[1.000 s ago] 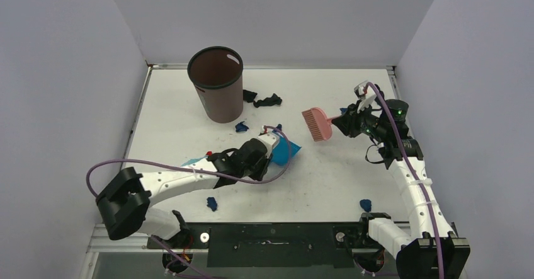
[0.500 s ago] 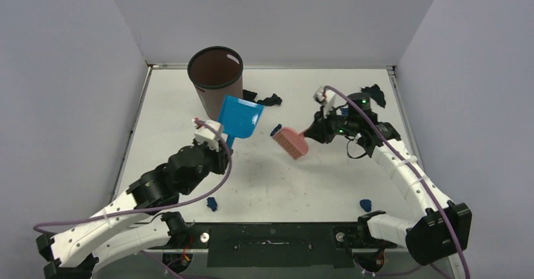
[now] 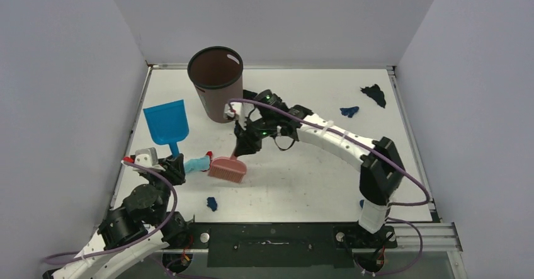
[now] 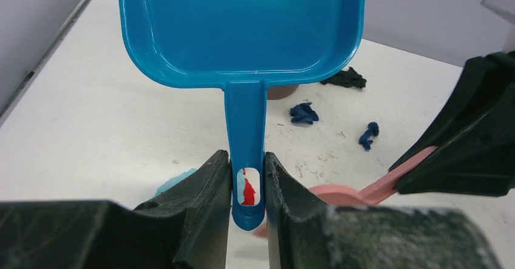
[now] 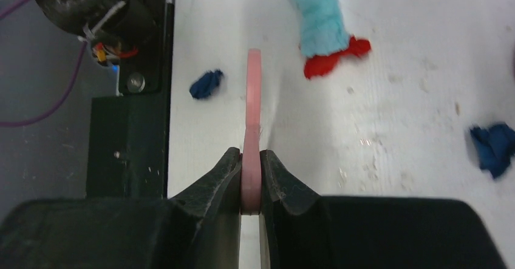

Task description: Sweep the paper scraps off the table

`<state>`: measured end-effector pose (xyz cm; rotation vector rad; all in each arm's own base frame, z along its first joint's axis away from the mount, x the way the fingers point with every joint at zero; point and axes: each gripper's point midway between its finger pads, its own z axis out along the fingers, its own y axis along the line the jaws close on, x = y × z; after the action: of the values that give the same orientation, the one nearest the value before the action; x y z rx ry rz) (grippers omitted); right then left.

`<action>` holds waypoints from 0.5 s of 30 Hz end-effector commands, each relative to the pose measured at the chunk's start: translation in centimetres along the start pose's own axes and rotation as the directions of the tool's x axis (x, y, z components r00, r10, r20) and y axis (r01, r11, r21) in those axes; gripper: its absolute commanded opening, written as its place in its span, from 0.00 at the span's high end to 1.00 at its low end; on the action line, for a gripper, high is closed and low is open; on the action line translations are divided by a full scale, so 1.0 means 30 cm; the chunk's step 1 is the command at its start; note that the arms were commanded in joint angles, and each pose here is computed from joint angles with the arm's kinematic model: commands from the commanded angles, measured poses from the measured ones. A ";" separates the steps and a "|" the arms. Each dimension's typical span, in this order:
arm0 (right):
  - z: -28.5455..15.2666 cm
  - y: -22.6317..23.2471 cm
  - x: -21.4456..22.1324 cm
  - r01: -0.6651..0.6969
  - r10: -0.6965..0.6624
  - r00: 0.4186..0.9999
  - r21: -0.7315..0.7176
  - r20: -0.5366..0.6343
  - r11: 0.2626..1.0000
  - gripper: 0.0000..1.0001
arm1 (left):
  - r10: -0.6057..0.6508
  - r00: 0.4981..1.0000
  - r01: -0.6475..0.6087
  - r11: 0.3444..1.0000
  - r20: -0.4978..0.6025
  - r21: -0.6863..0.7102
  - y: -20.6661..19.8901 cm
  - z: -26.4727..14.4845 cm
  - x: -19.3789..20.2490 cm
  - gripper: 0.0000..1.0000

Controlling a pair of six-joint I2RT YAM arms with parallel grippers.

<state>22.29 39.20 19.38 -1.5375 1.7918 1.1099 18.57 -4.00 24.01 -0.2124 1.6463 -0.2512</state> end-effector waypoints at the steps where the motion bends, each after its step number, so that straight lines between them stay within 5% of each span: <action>1: 0.143 0.063 -0.227 -0.016 0.044 0.980 -0.143 0.195 0.990 0.95 | -0.025 0.997 0.032 0.996 0.076 -0.089 0.047 0.008 -0.053 1.00; 8: 0.301 -0.005 -0.388 -0.370 0.449 0.810 -0.267 0.376 0.890 0.95 | 0.014 0.999 -0.008 0.993 0.048 -0.117 0.040 0.025 -0.051 1.00; 15: 0.438 -0.182 -0.272 -0.671 0.649 0.657 -0.096 0.383 0.735 0.95 | -0.002 0.997 0.008 0.997 0.078 -0.079 0.030 0.030 -0.059 1.00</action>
<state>24.84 52.66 15.70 -0.7987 2.0843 1.5812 19.36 -2.27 23.85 -0.2730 1.6331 -0.1266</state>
